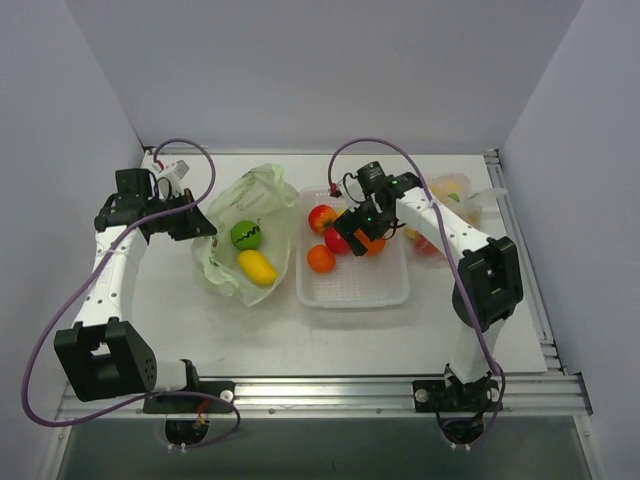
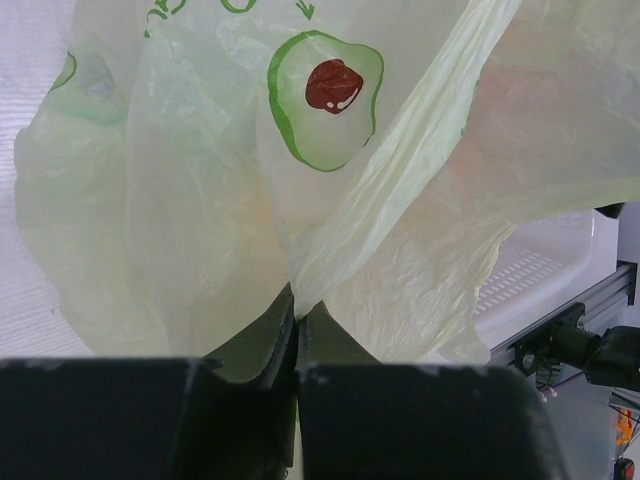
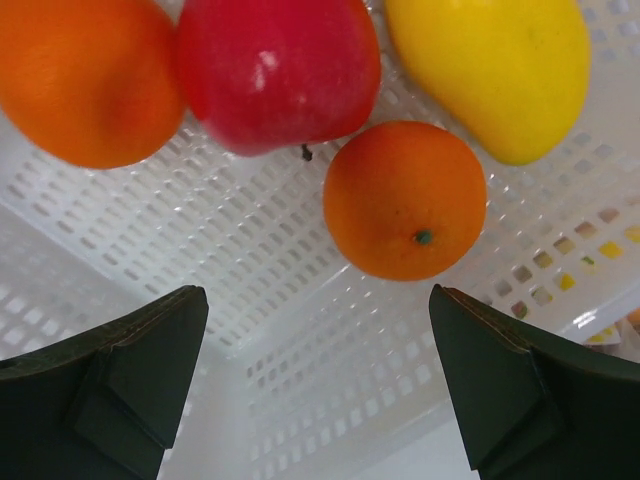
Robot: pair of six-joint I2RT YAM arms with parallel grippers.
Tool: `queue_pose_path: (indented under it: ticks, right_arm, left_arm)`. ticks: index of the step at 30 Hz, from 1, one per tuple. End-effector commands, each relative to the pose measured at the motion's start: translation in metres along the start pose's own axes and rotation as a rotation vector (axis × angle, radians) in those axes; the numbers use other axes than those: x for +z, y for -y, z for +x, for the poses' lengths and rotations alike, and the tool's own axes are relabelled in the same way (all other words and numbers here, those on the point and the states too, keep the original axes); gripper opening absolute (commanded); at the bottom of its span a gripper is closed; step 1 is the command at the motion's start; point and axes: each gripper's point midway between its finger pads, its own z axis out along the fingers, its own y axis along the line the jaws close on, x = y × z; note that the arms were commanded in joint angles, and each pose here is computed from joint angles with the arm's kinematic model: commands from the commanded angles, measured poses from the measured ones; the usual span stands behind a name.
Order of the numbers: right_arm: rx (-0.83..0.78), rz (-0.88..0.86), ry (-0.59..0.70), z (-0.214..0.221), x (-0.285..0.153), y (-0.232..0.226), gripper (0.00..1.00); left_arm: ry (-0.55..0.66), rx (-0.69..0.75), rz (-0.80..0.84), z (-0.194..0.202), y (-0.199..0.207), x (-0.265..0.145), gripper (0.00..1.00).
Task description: Place the fake fruits into the plastic bag and tie a complex knot
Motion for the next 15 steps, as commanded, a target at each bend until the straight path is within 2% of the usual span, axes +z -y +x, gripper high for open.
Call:
queue_pose_path:
  ticks: [1,6,15]
  right_arm:
    - [-0.063,0.096,-0.05,-0.003,0.002,0.027,0.99]
    - [-0.077,0.174,-0.142,0.007,0.023,0.047,0.99]
    - [-0.094,0.152,-0.194,0.022,0.058,0.047,1.0]
  left_arm:
    - [0.041,0.042,0.027,-0.01,0.011,-0.008,0.06]
    - [0.033,0.027,0.011,-0.008,0.007,-0.006,0.06]
    - [0.023,0.0,0.026,-0.008,0.007,-0.001,0.06]
